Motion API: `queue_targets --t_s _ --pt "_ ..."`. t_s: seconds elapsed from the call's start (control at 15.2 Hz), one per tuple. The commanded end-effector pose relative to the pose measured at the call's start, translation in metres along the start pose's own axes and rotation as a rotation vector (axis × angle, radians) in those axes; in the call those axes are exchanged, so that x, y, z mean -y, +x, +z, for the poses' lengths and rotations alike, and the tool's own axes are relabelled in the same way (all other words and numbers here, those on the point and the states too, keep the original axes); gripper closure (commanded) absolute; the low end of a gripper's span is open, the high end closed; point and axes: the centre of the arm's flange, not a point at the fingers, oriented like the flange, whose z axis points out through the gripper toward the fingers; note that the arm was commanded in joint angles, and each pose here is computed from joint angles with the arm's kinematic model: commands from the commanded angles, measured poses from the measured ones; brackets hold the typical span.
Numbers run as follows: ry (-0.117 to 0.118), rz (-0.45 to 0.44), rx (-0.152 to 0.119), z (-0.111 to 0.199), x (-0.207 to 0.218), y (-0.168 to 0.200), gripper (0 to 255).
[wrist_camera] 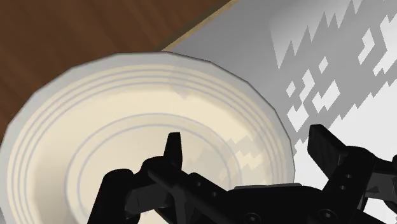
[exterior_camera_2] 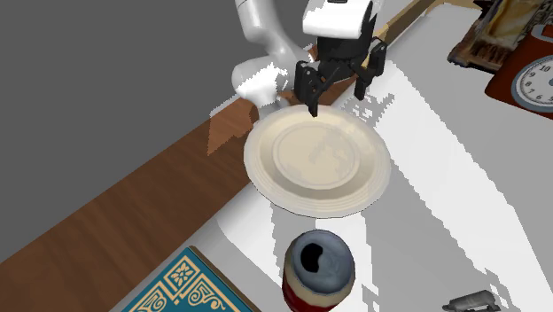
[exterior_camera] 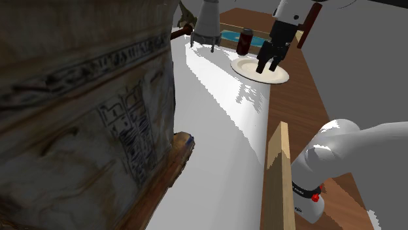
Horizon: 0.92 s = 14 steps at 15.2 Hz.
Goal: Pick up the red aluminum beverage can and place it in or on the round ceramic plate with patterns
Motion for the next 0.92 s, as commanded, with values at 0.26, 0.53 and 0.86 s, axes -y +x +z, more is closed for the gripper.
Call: queue_targets --t_s 0.26,0.53,0.86 --pt "-0.019 0.002 0.000 -0.016 -0.025 0.042 0" --pt "-0.039 0.004 0.001 -0.033 -0.050 0.083 0" --pt "-0.063 0.007 0.002 -0.055 -0.080 0.136 0"
